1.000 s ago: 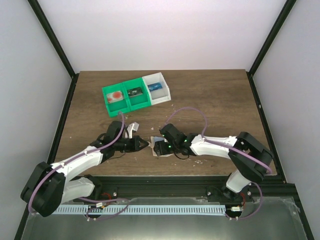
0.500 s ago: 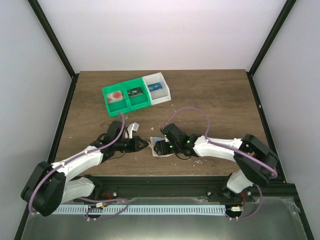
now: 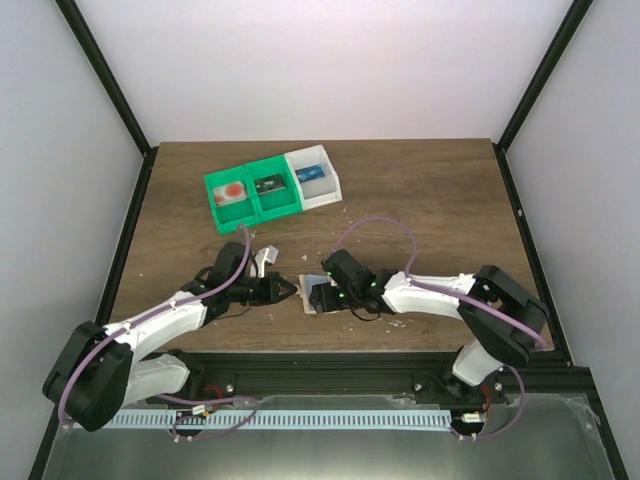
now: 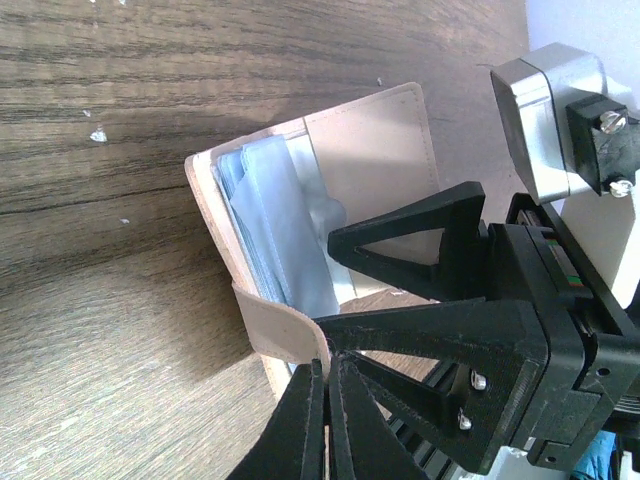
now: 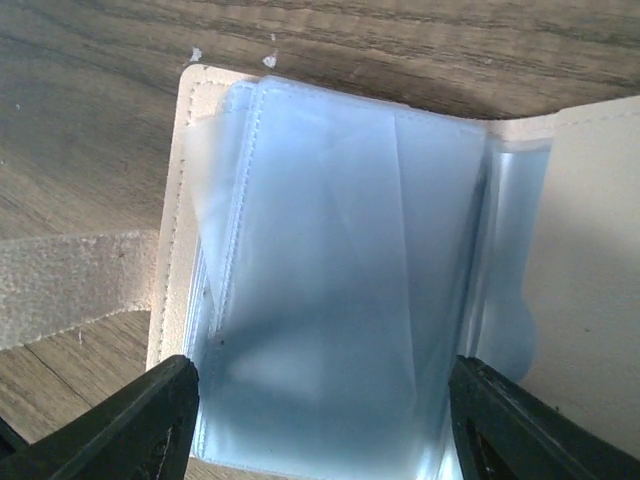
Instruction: Take the credit cards out of the card holder
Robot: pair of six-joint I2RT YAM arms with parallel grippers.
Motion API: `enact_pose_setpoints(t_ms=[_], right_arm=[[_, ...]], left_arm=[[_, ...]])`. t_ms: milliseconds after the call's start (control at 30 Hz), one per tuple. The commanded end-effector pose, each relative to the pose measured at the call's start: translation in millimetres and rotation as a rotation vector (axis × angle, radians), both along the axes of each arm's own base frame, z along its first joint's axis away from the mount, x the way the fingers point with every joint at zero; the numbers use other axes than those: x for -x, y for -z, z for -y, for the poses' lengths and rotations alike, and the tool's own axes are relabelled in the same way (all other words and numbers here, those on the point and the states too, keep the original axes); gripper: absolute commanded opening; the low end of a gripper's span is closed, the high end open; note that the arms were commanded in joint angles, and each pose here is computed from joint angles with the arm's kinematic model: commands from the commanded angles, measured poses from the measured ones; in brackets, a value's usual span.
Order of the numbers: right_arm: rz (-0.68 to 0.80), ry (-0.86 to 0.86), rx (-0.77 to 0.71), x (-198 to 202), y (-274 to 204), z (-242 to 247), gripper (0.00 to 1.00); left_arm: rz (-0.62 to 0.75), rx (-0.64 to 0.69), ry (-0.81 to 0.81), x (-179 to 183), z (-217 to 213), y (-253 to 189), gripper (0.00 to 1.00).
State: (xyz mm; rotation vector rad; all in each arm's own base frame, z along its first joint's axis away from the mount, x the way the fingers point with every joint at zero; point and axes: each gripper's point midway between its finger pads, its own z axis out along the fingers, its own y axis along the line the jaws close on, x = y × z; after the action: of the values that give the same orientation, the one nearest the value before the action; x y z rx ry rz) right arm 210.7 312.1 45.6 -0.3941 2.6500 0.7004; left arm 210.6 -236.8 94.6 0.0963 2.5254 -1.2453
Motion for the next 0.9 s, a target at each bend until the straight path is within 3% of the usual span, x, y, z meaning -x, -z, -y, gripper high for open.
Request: enact_pose_setpoints(t_ms=[0, 267, 867], right_arm=[[0.016, 0.017, 0.037, -2, 6, 4, 0.67], [0.044, 0.064, 0.067, -6, 5, 17, 0.56], [0.153, 0.263, 0.314, -16, -4, 90, 0.54]], left_arm=[[0.029, 0.008, 0.011, -5, 3, -8, 0.0], [0.028, -0.004, 0.012, -4, 2, -4, 0.0], [0.023, -0.016, 0.02, 0, -1, 0, 0.0]])
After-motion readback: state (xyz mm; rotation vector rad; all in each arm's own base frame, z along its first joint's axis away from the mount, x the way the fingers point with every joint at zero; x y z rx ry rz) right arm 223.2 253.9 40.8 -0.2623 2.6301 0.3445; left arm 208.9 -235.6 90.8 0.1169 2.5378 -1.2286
